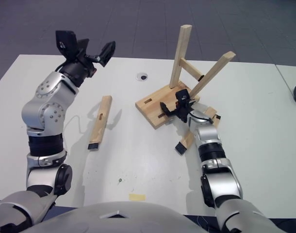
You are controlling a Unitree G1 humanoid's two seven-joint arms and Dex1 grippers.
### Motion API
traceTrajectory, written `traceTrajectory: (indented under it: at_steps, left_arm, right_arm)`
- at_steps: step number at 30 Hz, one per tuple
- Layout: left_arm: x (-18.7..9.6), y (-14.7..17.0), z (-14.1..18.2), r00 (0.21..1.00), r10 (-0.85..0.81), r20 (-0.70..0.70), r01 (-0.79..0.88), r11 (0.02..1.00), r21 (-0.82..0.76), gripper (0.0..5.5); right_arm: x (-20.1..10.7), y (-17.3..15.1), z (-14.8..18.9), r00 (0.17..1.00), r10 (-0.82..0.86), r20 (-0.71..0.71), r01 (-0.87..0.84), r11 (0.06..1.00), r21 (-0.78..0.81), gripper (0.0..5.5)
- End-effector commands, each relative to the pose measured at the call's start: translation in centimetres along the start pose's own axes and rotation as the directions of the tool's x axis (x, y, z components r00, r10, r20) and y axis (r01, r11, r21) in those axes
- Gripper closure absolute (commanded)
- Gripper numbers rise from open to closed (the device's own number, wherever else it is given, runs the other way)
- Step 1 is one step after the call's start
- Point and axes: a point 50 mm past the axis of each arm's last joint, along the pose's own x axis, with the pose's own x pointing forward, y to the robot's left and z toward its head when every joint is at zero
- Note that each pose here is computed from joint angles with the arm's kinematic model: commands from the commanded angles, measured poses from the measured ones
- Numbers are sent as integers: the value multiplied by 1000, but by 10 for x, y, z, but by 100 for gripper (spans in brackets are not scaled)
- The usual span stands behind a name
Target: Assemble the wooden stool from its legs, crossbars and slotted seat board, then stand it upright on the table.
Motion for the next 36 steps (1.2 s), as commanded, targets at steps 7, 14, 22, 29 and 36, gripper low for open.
traceTrajectory:
  at_steps: [7, 14, 22, 29, 36]
  left_arm:
    - [0, 0, 0, 1000, -2, -22, 3, 1000, 28, 10]
    - [-2, 2, -4, 999, 14, -35, -13, 999, 36, 10]
    - [-3, 0, -7, 999, 14, -42, -12, 999, 35, 10]
    - [-3, 0, -8, 999, 22, -40, -21, 999, 35, 10]
    - [-1, 0, -7, 999, 15, -32, -14, 999, 38, 10]
  right_arm:
    - [-44, 41, -68, 875, 368, -314, -407, 911, -66, 11]
    - [-83, 34, -77, 891, 343, -296, -355, 935, 15, 11]
    - [-104, 12, -73, 944, 202, -261, -214, 977, -18, 11]
    - [-77, -56, -25, 931, -364, -10, 363, 928, 85, 11]
    - [-49, -67, 0, 905, -421, 57, 418, 907, 59, 11]
